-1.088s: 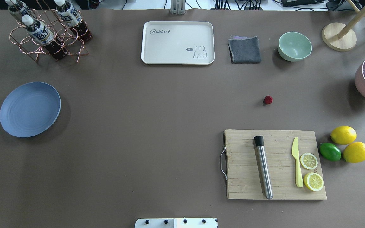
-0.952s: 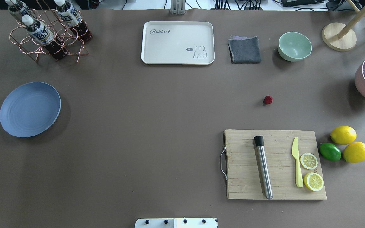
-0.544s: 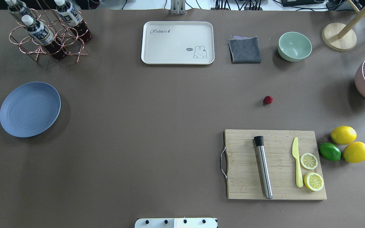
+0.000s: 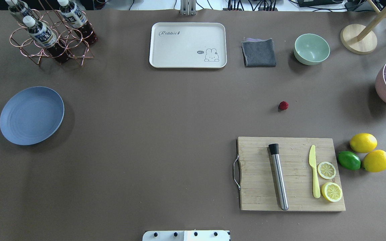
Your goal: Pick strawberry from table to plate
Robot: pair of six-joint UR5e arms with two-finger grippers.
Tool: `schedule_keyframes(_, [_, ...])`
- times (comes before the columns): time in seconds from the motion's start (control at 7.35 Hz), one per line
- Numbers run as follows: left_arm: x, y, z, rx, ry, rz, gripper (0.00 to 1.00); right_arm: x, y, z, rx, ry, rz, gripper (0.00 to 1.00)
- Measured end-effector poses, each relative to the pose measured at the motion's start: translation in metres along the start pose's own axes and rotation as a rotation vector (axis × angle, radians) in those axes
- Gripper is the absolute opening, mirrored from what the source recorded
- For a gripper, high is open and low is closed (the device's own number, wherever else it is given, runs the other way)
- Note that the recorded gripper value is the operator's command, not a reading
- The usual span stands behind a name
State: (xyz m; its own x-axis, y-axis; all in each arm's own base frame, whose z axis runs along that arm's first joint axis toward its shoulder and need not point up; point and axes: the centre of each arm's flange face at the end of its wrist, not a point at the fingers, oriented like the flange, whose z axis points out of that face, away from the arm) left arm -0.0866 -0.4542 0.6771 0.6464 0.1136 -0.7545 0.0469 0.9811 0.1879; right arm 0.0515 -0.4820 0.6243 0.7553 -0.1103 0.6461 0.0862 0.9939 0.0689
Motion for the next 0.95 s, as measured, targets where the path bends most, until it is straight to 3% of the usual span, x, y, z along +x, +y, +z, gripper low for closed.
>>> schedule_keyframes(0.68, [0.001,-0.006,-0.002,0.027,0.0,0.032,0.98,-0.002,0.0,-0.001,0.003,-0.003,-0.003,1.0])
schedule_keyframes(0.95, [0.003,-0.01,-0.003,0.061,0.0,0.076,0.98,-0.01,-0.005,-0.006,0.017,-0.045,-0.014,1.0])
